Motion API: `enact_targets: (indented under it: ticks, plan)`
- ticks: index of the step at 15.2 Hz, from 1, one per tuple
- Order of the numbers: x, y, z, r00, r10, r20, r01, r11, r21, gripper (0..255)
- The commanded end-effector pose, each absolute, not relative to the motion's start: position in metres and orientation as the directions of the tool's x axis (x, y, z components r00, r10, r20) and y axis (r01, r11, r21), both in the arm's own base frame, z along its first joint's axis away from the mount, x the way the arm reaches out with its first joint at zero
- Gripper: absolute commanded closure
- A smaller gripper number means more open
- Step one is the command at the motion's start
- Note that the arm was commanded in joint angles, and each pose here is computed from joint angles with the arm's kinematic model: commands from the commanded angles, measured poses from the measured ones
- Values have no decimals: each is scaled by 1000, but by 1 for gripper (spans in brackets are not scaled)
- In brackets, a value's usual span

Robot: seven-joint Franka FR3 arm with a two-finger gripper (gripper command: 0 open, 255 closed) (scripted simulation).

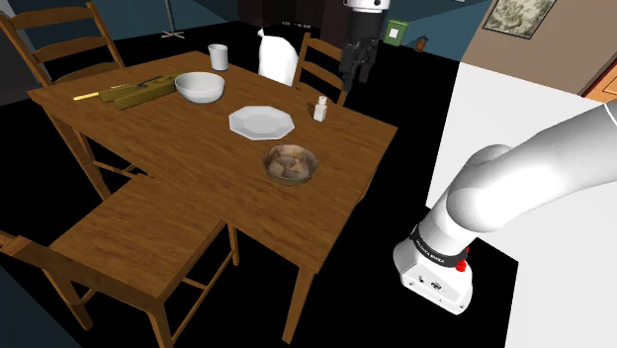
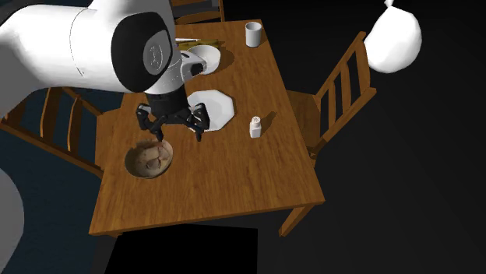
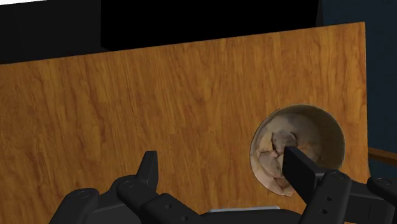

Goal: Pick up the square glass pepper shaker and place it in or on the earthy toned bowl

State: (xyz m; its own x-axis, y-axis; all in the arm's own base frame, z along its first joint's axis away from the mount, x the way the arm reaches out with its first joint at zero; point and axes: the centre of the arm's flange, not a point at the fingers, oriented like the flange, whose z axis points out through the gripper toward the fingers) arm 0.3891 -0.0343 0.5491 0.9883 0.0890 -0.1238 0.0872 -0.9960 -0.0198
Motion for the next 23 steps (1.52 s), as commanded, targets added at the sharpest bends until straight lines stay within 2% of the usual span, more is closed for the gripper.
enact_targets:
  ticks: [1,23]
  plan:
    - [407,-48,534,986,104,-133,102,-995,-15,0]
    - [617,-187,380,942,237,-235,250,-968,25,0]
